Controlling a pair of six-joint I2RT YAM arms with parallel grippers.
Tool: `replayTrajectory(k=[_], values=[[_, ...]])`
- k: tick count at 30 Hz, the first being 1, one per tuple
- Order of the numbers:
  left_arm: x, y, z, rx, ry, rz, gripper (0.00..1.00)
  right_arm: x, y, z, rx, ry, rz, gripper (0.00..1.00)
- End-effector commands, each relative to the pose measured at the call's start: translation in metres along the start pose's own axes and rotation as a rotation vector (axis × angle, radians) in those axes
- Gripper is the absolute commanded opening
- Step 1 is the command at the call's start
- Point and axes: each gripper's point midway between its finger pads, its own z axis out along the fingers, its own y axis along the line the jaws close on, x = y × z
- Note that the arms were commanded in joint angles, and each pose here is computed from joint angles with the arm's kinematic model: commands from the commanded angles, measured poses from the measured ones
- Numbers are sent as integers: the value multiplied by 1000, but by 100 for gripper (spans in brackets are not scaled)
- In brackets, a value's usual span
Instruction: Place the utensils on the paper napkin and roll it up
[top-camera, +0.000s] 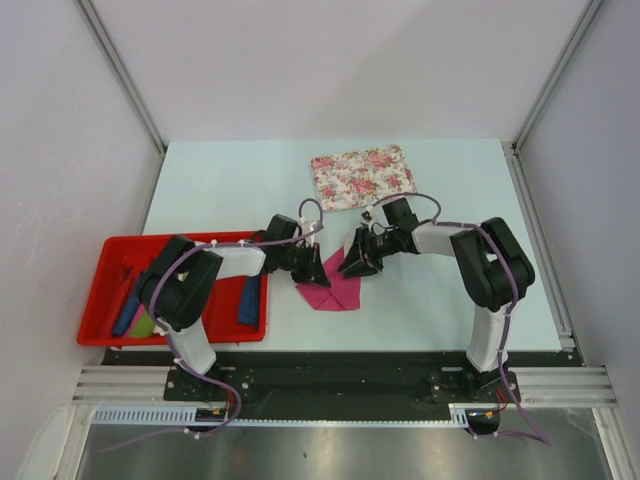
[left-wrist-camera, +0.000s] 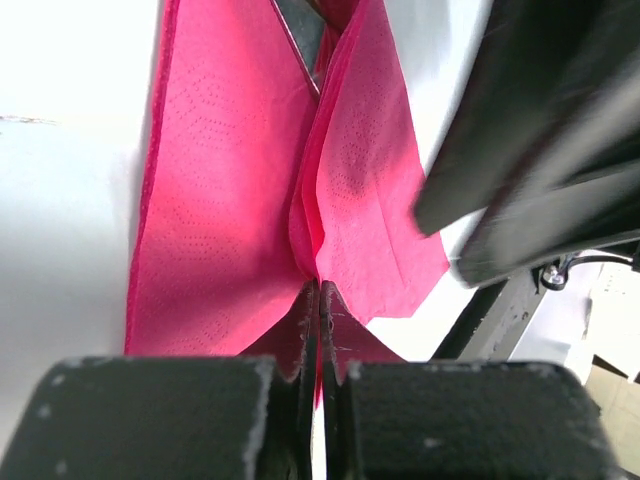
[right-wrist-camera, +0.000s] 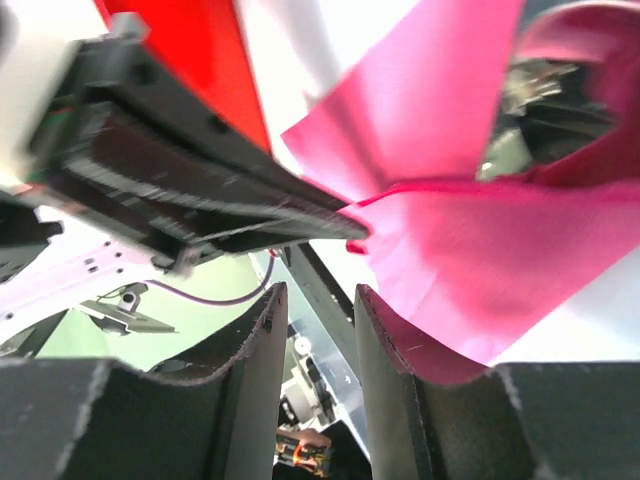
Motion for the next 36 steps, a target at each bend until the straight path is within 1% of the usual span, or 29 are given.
replayTrajectory(k=[1,2,5,6,12,15,20,29,32,36], values=[[-23,-6,-10,-20,-65,82,0,1,19,-20,-23,-31,-66,37],[-24,-5,-10,-29,-69,83,0,0,19,-22,-20,-39,-75,37],[-20,0,-9,-48,-52,73,0,1,9,-21,22,-33,-92,33],[-22,1,-9,-52,-54,78,0,2,5,-21,35,-27,-85,29],[-25,6,-7,-72,-47,91,0,1,-13,-9,90,-17,-112,22],[-24,7,-6,-75,-40,94,0,0,-25,-4,113,-6,-104,20],[-21,10,-5,-86,-33,92,0,-4,-32,4,122,0,-102,20],[-14,13,-7,-94,-20,85,0,-12,-19,13,102,-10,-122,20],[-12,14,-7,-99,-16,81,0,-16,-20,14,123,-25,-141,19],[-9,16,-8,-103,-13,75,0,-15,-36,15,199,-23,-130,17]])
